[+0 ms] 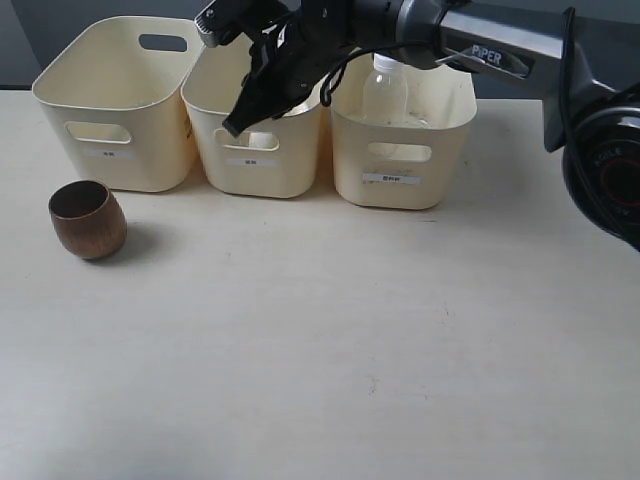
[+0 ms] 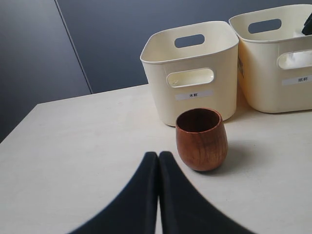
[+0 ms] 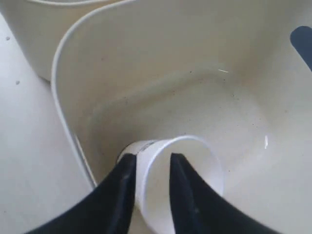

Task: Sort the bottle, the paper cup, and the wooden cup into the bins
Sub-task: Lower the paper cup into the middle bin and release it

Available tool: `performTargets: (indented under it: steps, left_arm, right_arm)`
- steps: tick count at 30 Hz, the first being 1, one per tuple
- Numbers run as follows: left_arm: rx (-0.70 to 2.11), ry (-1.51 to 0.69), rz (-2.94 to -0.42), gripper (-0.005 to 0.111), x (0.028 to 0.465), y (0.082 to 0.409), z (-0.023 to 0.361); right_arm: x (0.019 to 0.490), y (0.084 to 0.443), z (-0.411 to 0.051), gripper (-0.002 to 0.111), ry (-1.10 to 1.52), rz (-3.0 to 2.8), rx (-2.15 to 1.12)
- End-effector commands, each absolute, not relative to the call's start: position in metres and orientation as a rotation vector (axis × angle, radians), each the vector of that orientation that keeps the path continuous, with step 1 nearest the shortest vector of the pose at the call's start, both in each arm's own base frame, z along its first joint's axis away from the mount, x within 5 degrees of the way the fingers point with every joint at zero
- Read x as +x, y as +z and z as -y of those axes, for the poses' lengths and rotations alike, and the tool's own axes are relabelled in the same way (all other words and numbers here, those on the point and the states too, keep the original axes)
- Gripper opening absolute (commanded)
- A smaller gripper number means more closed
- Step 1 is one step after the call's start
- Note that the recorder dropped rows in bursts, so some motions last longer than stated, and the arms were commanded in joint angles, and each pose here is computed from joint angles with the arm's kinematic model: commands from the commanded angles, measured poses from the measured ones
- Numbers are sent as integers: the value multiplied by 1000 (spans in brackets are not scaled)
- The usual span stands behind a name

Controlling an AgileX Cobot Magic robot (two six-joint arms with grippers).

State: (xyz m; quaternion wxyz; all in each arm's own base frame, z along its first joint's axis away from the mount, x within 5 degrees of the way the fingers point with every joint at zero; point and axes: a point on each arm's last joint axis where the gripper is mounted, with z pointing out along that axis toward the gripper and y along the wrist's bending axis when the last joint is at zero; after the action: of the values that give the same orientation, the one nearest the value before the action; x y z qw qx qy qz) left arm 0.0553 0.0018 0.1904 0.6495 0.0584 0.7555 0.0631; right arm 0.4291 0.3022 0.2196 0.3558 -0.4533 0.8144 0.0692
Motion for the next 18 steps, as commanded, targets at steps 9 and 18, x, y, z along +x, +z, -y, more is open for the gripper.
performTargets:
  steps: [9,18]
  left_arm:
    - [133,137,-1712,0,56,192,-1]
    - [133,137,-1712,0,56,192,-1]
  right_arm:
    - [430,222,-301,32,183,-2112,-1146]
    - [411,257,-316,32,212,-1997,-1184]
